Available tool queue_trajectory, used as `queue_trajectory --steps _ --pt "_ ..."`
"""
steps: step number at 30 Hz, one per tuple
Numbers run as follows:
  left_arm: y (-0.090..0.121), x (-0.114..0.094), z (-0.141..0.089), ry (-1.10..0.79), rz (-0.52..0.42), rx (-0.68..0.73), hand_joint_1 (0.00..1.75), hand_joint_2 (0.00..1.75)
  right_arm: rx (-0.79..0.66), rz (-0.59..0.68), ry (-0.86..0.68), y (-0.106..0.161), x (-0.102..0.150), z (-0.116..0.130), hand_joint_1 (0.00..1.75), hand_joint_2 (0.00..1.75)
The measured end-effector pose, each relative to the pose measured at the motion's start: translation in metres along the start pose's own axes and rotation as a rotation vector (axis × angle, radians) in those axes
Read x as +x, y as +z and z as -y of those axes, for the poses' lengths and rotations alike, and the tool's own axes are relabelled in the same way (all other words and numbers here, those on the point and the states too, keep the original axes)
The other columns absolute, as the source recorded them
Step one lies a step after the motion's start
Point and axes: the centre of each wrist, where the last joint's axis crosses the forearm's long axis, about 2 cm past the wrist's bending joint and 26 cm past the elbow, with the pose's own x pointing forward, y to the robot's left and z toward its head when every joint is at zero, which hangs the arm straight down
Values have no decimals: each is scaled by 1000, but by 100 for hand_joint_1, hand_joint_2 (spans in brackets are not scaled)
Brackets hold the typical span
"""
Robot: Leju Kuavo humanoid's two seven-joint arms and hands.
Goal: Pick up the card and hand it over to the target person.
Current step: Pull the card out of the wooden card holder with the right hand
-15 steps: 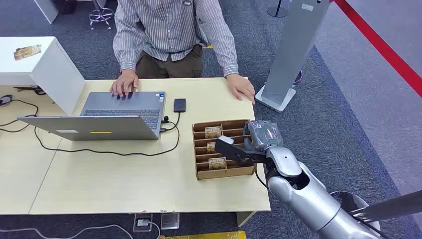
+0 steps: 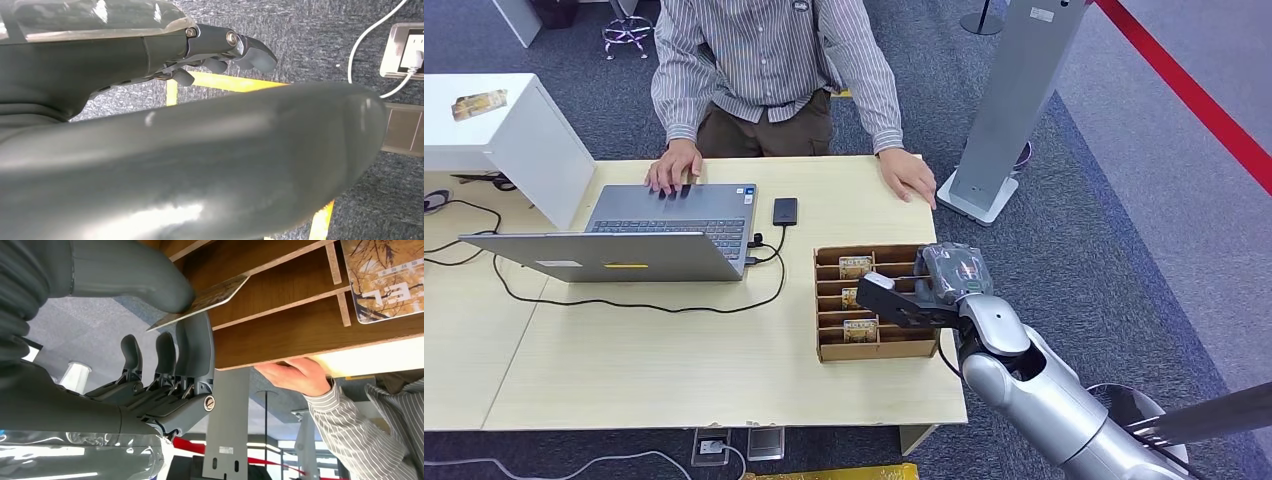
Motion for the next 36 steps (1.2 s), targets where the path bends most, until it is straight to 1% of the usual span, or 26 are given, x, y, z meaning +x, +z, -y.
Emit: queue_trajectory --steps 3,5,10,15,19,23,26,30,32,36 --pt "0 0 0 -1 3 -2 0 0 1 0 -4 0 1 0 163 175" --pt "0 0 1 -10 8 -4 0 0 1 -1 -7 1 1 -1 174 175" --pt "0 0 1 -18 25 -8 0 0 -7 -5 -9 1 -1 -1 175 175" --pt "0 0 0 -3 11 3 0 0 -44 -7 -3 2 -2 2 175 175" --pt "0 0 1 3 5 9 0 0 -86 -3 -7 2 -2 11 175 175" --pt "0 0 1 11 1 12 0 0 -166 -4 -34 5 -5 35 175 175" --pt "0 0 1 19 -2 15 0 0 -238 1 -60 13 -9 64 175 175" --pt "0 0 1 30 -8 17 0 0 -318 41 -111 32 -11 103 175 175" --pt "0 0 2 35 -10 18 0 0 -354 65 -139 41 -11 115 175 175" --pt "0 0 2 44 -8 20 0 0 -376 112 -186 50 -6 128 175 175"
